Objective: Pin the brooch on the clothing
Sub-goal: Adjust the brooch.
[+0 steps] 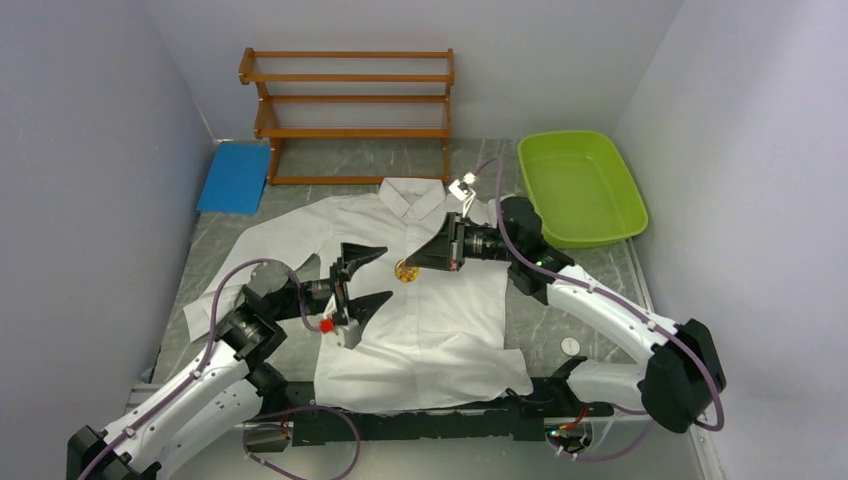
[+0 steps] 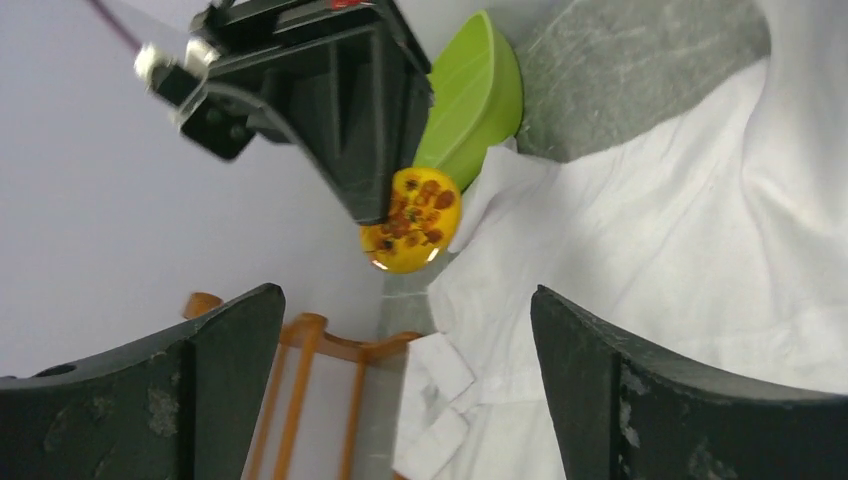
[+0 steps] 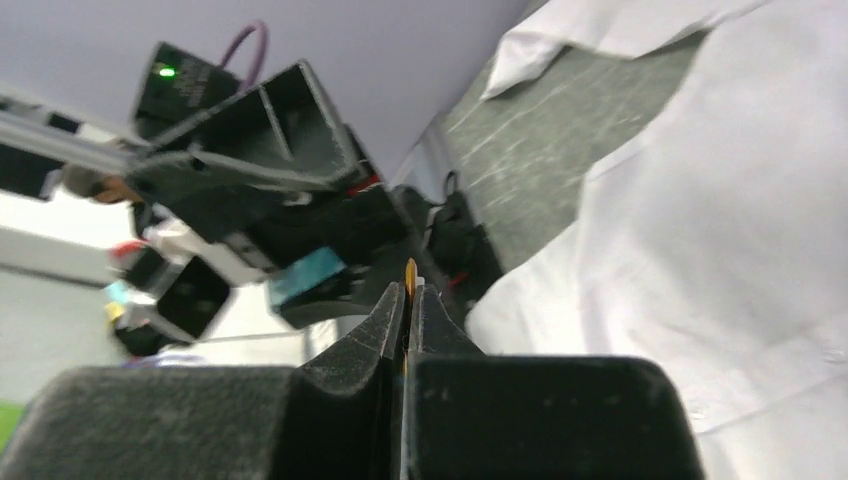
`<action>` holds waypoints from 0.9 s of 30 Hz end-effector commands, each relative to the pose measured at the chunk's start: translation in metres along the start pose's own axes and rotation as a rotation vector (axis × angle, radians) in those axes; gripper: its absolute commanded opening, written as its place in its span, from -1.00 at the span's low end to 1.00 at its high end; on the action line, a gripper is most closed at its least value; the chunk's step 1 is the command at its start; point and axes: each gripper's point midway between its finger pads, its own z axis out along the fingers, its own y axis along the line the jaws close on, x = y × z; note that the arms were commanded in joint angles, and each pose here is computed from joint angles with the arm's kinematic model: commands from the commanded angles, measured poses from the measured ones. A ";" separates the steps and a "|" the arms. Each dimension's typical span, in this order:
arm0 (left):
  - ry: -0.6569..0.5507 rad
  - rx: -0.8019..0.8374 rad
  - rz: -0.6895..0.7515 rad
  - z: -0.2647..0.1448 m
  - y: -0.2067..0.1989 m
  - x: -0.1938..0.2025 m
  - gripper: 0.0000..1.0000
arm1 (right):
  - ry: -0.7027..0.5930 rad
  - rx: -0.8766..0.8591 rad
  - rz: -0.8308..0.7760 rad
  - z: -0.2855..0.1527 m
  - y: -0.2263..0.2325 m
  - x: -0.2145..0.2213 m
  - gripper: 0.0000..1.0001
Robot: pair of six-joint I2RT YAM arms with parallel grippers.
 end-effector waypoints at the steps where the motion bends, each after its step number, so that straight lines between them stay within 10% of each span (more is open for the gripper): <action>1: -0.069 -0.100 -0.413 0.002 0.041 -0.032 0.95 | -0.131 0.176 -0.163 -0.022 -0.024 -0.017 -1.00; 7: 0.057 -0.428 -1.301 0.004 0.066 -0.001 0.95 | -0.347 0.269 -0.217 -0.050 -0.031 -0.032 -1.00; 12: 0.148 -0.390 -1.690 0.025 0.044 0.011 0.95 | -0.499 0.223 -0.245 -0.071 -0.012 -0.040 -1.00; 22: -0.191 -0.284 -1.842 0.046 0.059 -0.022 0.90 | -0.878 -0.037 -0.199 -0.118 0.019 -0.047 -1.00; 24: -0.187 -0.257 -1.844 0.050 0.059 -0.025 0.12 | -0.873 -0.072 -0.203 -0.116 0.024 -0.047 -1.00; 27: -0.172 -0.185 -1.856 0.061 0.058 -0.030 0.23 | -0.836 -0.112 -0.209 -0.107 0.031 -0.048 -1.00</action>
